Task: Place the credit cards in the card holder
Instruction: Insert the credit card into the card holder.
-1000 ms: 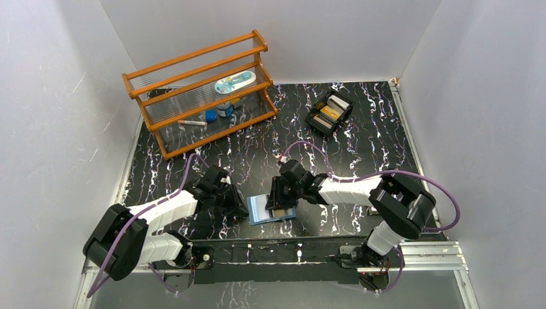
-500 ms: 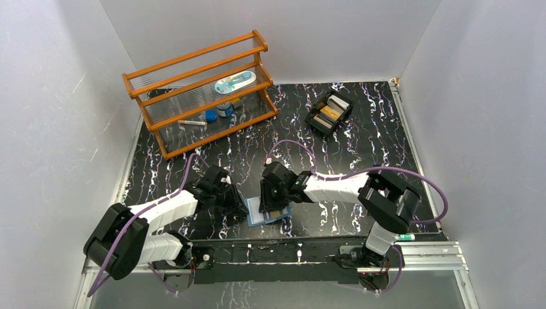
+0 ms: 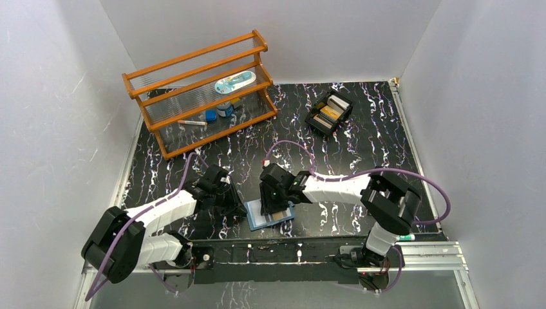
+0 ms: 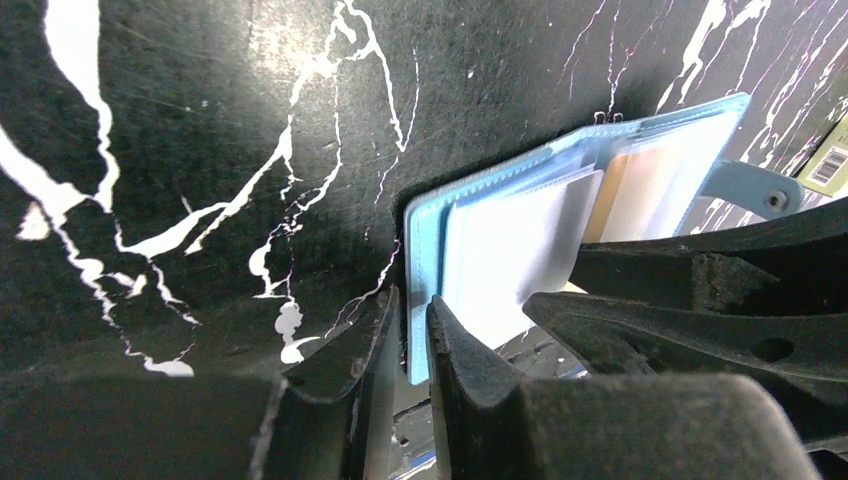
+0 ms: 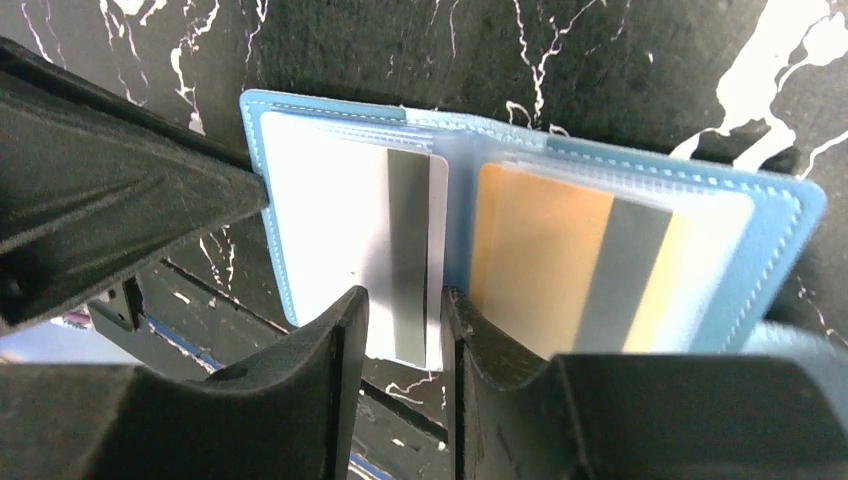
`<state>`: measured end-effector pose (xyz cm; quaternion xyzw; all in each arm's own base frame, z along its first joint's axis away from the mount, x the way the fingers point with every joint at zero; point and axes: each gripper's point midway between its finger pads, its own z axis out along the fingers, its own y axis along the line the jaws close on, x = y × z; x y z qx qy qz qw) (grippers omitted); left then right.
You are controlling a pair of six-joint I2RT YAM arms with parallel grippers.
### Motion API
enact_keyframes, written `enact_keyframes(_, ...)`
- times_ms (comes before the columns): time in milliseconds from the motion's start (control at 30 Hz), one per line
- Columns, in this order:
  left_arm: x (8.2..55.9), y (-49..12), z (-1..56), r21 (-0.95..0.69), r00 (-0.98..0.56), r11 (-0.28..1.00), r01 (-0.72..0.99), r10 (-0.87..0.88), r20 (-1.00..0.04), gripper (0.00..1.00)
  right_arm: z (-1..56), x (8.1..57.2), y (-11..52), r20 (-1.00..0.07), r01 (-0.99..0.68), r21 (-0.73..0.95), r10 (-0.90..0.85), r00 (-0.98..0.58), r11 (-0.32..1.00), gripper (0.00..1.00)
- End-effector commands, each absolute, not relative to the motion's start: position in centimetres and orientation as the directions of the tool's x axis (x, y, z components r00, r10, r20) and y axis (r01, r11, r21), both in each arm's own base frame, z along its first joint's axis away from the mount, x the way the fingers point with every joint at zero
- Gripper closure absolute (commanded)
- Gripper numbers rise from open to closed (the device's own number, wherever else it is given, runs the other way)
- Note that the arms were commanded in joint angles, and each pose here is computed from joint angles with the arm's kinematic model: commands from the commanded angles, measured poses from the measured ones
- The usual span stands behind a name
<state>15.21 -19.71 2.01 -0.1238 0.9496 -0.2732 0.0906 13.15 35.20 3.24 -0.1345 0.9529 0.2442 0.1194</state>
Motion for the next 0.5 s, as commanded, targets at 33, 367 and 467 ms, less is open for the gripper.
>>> enact_keyframes(33,15.8,-19.4,3.6,-0.529,-0.948,0.833,-0.162,-0.280,-0.151,0.83,6.2,13.3,35.2,-0.345,-0.348,0.441,-0.202,-0.916,0.827,0.58)
enact_keyframes(367,17.4,-19.4,7.6,-0.554,-0.926,0.831,-0.057,-0.251,-0.280,0.56,9.8,16.9,33.6,-0.483,-0.405,0.383,-0.194,-0.854,0.830,0.54)
enact_keyframes(467,18.2,-19.2,9.9,-0.549,-0.905,0.836,-0.006,-0.238,-0.352,0.45,11.4,20.0,32.1,-0.543,-0.408,0.323,-0.186,-0.819,0.854,0.54)
